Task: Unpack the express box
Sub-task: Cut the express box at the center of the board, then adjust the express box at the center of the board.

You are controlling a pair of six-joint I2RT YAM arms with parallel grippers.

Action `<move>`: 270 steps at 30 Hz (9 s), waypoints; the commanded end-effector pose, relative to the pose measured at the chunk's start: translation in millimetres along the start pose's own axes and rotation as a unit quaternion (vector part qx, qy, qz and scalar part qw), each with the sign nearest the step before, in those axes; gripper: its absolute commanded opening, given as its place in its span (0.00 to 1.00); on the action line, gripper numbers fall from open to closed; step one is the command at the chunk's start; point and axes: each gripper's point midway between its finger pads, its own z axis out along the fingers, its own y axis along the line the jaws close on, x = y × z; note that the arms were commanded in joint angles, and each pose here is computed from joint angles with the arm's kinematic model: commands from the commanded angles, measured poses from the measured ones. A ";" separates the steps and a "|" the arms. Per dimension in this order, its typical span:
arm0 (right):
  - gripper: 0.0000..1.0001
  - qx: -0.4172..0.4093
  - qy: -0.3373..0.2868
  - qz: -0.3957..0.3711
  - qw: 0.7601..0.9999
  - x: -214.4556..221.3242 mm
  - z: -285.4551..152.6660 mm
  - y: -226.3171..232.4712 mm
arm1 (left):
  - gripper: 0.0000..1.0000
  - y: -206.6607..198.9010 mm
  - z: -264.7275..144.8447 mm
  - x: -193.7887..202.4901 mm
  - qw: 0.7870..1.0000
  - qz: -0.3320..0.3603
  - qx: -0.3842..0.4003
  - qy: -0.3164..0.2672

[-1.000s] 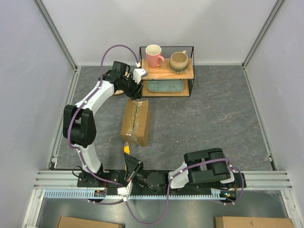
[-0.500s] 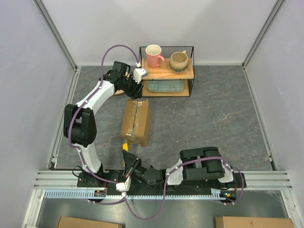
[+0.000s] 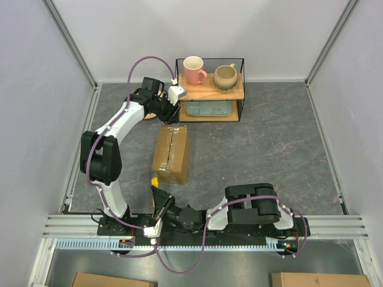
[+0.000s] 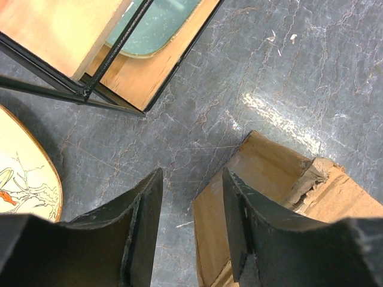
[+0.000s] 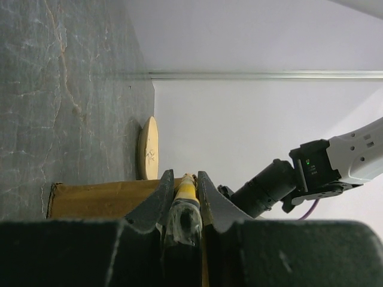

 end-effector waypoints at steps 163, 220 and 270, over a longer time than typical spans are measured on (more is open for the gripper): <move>0.00 0.098 0.087 0.151 0.980 56.2 -65.4 -58.7 | 0.89 -218.6 -14.4 71.6 0.906 0.369 0.193 0.073; 0.00 0.039 0.138 0.125 0.982 56.9 -117.2 -53.0 | 0.88 -213.9 -15.9 68.6 0.917 0.350 0.174 0.077; 0.00 0.356 0.340 0.688 0.533 363.2 -165.5 -130.8 | 1.00 -178.6 -36.6 54.0 0.978 0.145 0.129 0.073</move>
